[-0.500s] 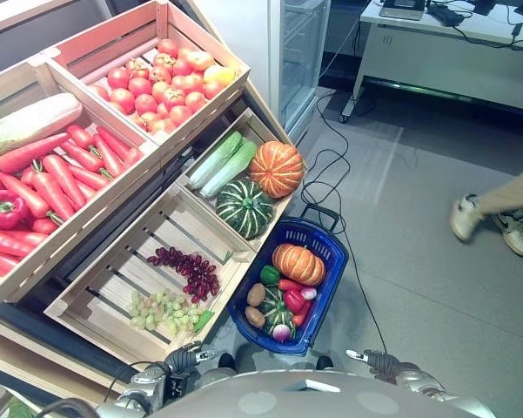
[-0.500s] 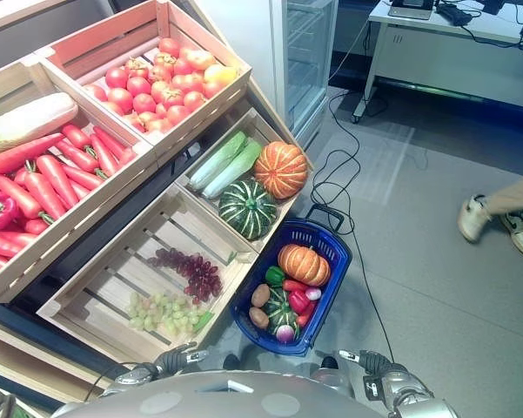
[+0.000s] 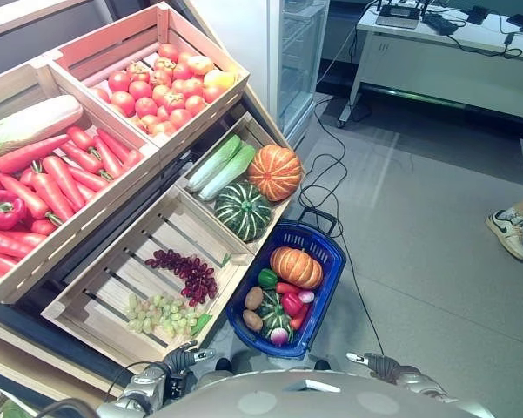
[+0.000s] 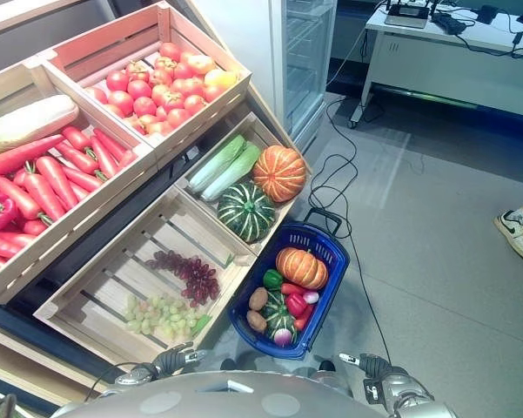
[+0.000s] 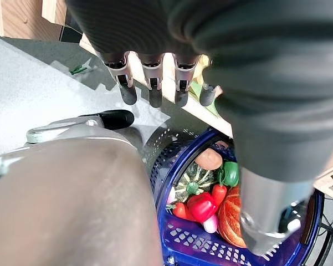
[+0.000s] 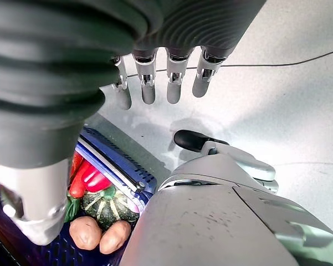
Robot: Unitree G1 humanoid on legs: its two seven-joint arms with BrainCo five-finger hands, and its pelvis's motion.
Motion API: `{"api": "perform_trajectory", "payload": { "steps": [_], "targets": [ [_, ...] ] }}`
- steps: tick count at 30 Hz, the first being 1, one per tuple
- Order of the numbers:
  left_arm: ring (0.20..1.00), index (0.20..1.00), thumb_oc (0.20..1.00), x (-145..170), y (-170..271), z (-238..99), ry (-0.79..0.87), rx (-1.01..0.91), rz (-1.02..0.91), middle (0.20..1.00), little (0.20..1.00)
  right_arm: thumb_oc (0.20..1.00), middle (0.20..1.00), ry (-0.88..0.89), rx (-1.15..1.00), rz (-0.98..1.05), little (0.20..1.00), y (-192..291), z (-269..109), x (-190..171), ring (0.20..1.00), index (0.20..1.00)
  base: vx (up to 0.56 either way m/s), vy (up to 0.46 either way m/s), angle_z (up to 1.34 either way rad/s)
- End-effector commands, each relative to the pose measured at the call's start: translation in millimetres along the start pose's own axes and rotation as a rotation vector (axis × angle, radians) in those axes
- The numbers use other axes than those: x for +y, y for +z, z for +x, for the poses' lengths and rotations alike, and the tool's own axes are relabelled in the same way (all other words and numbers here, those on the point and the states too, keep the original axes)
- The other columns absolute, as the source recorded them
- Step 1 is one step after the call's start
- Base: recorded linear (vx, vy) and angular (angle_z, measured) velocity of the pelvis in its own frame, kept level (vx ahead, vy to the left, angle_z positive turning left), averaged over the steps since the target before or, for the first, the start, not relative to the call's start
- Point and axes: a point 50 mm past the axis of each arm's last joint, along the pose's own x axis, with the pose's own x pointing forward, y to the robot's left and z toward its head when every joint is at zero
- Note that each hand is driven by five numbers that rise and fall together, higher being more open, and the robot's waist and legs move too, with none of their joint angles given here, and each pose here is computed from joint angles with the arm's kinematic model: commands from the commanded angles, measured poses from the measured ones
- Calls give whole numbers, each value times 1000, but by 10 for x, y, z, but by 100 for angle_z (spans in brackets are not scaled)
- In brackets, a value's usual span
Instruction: Pick up fruits and vegetables into the basket
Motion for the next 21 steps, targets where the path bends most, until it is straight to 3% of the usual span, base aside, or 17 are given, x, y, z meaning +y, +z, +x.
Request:
{"api": "perform_trajectory", "payload": {
  "steps": [1, 21],
  "targets": [
    [1000, 1000, 1000, 97, 103, 14, 59, 23, 5, 1000, 1000, 1000, 1000, 15, -25, 21, 1000, 154, 29, 104, 1000, 1000, 0, 0, 0],
    [1000, 1000, 1000, 119, 155, 9, 92, -44, -48, 1000, 1000, 1000, 1000, 4, -15, 24, 1000, 125, 21, 45, 1000, 1000, 7, 0, 0]
  ]
}}
